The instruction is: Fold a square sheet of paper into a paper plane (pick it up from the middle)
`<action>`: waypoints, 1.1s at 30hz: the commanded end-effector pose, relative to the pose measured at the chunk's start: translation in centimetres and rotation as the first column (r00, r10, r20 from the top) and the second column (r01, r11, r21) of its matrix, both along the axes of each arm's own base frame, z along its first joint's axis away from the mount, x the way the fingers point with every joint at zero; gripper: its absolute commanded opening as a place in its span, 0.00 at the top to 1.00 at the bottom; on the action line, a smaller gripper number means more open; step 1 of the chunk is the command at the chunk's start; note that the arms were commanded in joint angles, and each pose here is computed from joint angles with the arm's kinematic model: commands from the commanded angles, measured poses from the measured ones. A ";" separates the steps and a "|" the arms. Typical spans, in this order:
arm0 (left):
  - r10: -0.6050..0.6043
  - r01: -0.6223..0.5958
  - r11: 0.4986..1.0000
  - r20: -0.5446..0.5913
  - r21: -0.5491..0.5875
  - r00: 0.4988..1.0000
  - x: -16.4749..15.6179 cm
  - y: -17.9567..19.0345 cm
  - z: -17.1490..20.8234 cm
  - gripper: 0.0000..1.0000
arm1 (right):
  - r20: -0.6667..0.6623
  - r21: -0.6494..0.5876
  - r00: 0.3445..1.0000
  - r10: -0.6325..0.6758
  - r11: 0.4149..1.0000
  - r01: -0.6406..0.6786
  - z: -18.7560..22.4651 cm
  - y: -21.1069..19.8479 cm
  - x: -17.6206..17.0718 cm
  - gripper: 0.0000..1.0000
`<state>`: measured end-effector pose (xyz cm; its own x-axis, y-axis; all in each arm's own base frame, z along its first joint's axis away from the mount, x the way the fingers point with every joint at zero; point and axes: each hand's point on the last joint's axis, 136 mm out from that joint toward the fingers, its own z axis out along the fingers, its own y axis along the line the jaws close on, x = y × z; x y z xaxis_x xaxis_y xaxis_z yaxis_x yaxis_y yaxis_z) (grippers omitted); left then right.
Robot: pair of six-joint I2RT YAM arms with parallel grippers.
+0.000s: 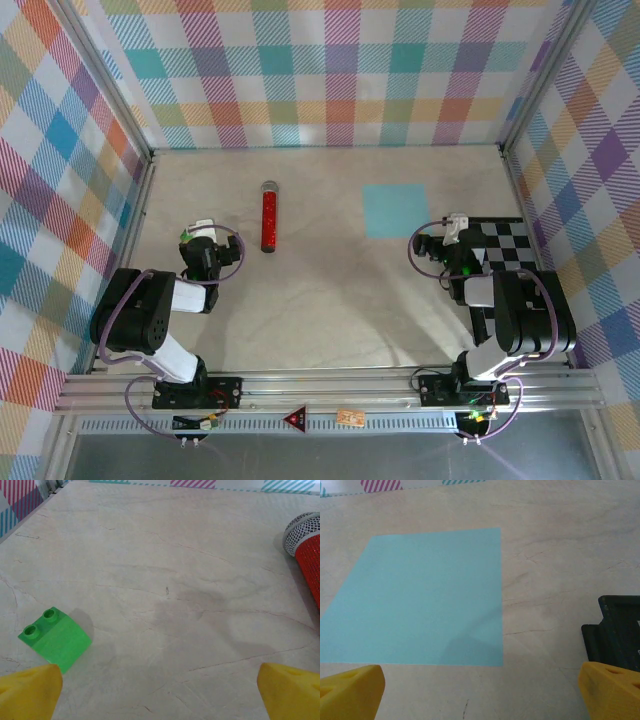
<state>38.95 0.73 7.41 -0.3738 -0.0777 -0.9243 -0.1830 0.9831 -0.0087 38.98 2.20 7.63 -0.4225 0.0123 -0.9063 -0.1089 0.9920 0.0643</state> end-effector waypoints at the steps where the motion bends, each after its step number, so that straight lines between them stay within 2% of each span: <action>1: -0.020 0.020 1.000 0.037 -0.001 0.999 0.7 -0.5 1.1 0.00 | 0.060 -0.005 0.998 0.029 1.000 -0.029 1.6 0.6 0.8 0.01; 20: -0.020 0.020 1.000 0.037 -0.002 0.999 0.7 -0.5 1.1 0.00 | 0.058 -0.005 0.998 0.029 1.000 -0.029 1.5 0.6 0.8 0.01; 22: -0.019 0.019 1.000 0.037 0.000 0.999 0.7 -0.5 1.1 0.00 | 0.092 0.007 0.995 0.035 0.999 -0.035 1.8 0.6 1.1 0.01; 24: -0.019 0.019 1.000 0.038 -0.001 0.999 0.7 -0.5 1.1 0.00 | 0.065 0.007 0.997 0.028 1.000 -0.029 2.2 0.4 0.5 0.01; 26: -0.019 0.019 1.000 0.036 -0.001 0.999 0.7 -0.5 1.1 0.00 | 0.029 0.009 0.999 0.017 1.000 -0.017 1.8 0.3 1.3 0.01; 29: -0.019 0.019 1.000 0.037 0.000 0.999 0.7 -0.5 1.1 0.00 | 0.074 0.007 0.997 0.025 1.000 -0.026 1.7 0.4 0.9 0.01; 33: -0.020 0.020 1.000 0.035 0.000 0.999 0.7 -0.5 1.1 0.00 | 0.062 0.007 0.998 0.026 1.000 -0.026 1.6 0.4 0.8 0.01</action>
<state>39.00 0.66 7.46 -0.3728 -0.0775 -0.9247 -0.1794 0.9837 -0.0102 39.54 2.35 8.77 -0.3928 0.0133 -0.9195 -0.1201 0.9906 0.0656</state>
